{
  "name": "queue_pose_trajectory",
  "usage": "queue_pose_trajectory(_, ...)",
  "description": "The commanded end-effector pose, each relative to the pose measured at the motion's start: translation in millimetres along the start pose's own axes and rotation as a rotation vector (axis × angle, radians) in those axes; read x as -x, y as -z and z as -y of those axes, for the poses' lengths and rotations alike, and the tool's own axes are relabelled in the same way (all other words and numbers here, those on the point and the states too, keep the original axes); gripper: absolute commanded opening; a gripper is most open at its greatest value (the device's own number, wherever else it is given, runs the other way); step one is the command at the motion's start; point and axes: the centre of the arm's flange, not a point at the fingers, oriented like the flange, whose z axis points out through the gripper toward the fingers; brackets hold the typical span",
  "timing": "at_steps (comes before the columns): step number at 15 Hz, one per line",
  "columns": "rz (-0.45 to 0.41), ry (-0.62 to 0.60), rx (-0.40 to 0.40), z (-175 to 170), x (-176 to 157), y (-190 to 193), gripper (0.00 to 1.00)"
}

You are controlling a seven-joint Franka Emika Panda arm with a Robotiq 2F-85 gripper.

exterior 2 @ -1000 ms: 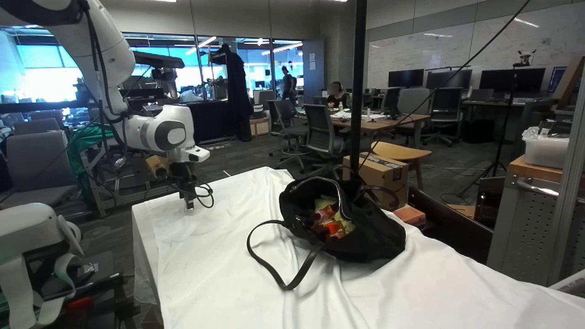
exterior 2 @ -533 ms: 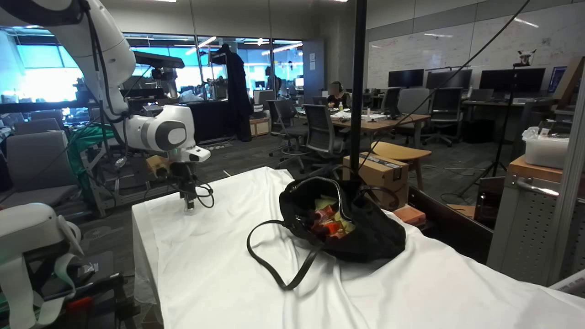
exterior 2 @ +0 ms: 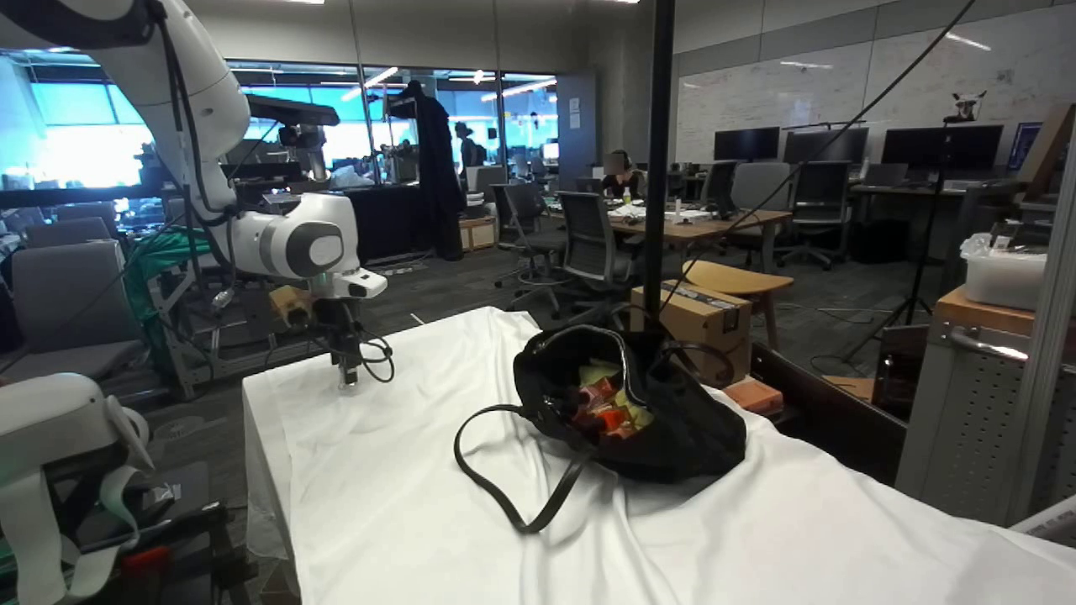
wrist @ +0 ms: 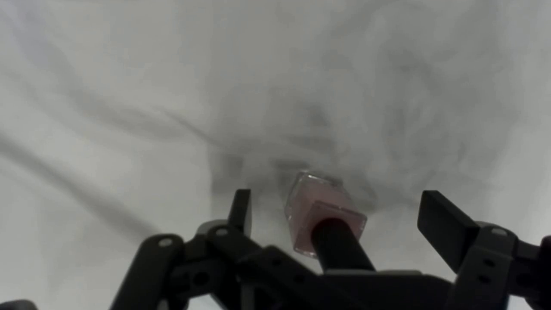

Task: Pick up all the nail polish on the table and put them in the bag

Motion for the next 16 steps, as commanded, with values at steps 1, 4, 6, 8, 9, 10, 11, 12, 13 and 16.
queue_pose_trajectory(1,0.009,0.004,-0.013,3.0,-6.9,-5.3,1.00)
queue_pose_trajectory(4,0.007,0.005,-0.011,3.0,-6.7,-5.3,0.67)
queue_pose_trajectory(6,0.006,0.005,-0.010,3.1,-6.6,-5.0,0.53)
queue_pose_trajectory(8,0.005,0.004,-0.008,3.1,-6.6,-4.8,0.39)
queue_pose_trajectory(9,0.005,0.004,-0.008,2.9,-6.8,-4.6,0.35)
queue_pose_trajectory(10,0.005,0.003,-0.007,2.4,-7.2,-4.6,0.30)
queue_pose_trajectory(11,0.006,0.003,-0.005,2.2,-7.0,-6.0,0.22)
queue_pose_trajectory(12,0.004,0.002,-0.005,2.1,-7.5,-4.9,0.16)
queue_pose_trajectory(13,0.005,0.003,-0.004,1.9,-7.1,-4.8,0.16)
queue_pose_trajectory(16,0.005,0.003,0.002,1.7,-6.6,-3.9,0.16)
